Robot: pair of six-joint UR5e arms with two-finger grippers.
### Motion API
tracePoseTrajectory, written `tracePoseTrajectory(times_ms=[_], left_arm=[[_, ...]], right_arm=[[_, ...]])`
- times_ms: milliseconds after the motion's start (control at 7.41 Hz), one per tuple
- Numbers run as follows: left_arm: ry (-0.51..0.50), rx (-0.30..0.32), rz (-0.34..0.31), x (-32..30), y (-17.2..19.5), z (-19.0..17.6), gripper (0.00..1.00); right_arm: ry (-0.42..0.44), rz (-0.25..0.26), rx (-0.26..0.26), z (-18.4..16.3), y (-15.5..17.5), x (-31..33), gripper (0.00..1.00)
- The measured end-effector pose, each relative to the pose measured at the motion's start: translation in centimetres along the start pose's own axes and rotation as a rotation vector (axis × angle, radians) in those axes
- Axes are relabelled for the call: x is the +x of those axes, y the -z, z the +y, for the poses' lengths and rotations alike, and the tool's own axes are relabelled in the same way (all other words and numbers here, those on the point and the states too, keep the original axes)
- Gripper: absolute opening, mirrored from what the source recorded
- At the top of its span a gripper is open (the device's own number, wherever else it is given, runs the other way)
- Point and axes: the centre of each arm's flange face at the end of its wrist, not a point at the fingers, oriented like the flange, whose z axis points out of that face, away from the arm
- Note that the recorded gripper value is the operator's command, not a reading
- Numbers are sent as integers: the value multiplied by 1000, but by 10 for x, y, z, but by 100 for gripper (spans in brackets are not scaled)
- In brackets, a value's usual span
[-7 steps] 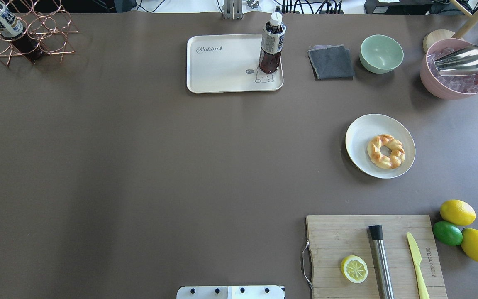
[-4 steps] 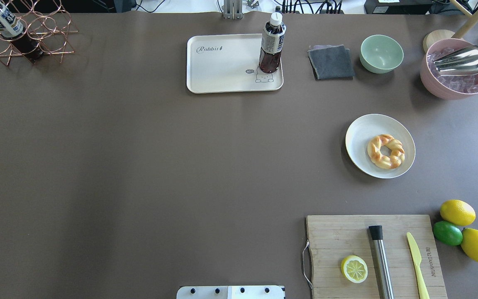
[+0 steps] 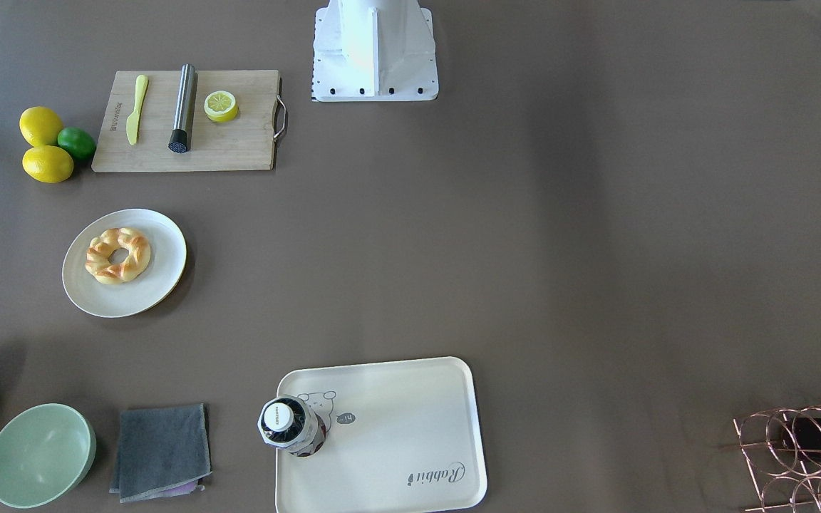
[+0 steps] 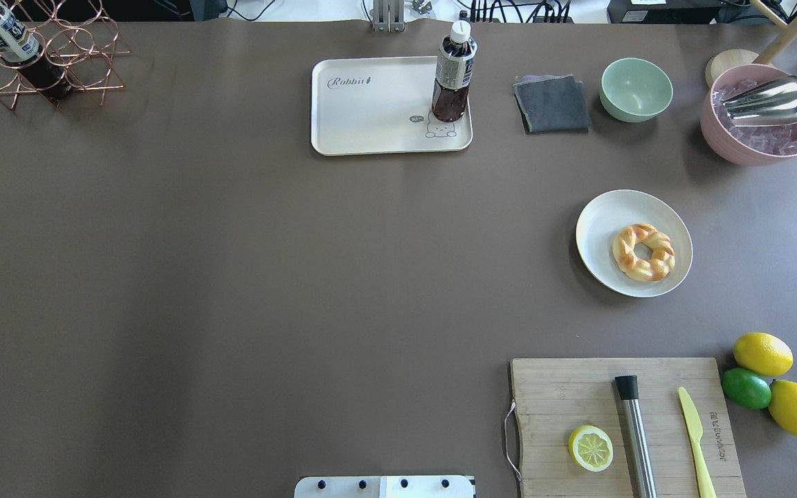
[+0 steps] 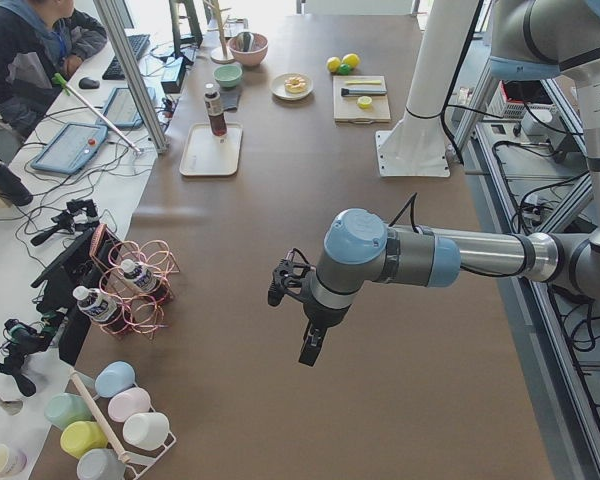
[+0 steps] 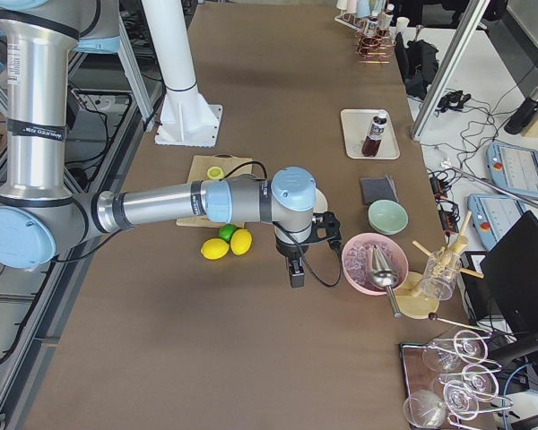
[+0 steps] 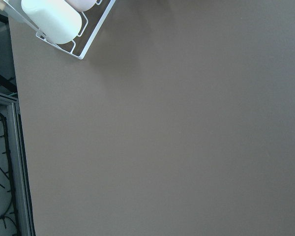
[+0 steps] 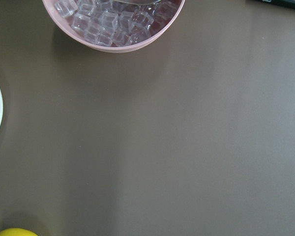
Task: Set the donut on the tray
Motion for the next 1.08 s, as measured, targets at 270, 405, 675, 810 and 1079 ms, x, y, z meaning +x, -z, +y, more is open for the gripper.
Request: tracePoseTrajectory(times_ms=[270, 405, 675, 810, 1079], left_arm=[[9, -9, 0, -1, -3, 5, 97], [16, -13, -1, -2, -4, 7, 97], [27, -22, 1, -4, -7, 10, 97], [31, -26, 3, -5, -9, 11, 97], [35, -29, 4, -7, -12, 12, 97]], right_arm=[[10, 0, 10, -1, 1, -1, 100], [28, 0, 28, -2, 2, -2, 100], [61, -7, 30, -7, -4, -13, 100], [75, -18, 11, -15, -14, -29, 100], [31, -39, -5, -39, -34, -73, 100]])
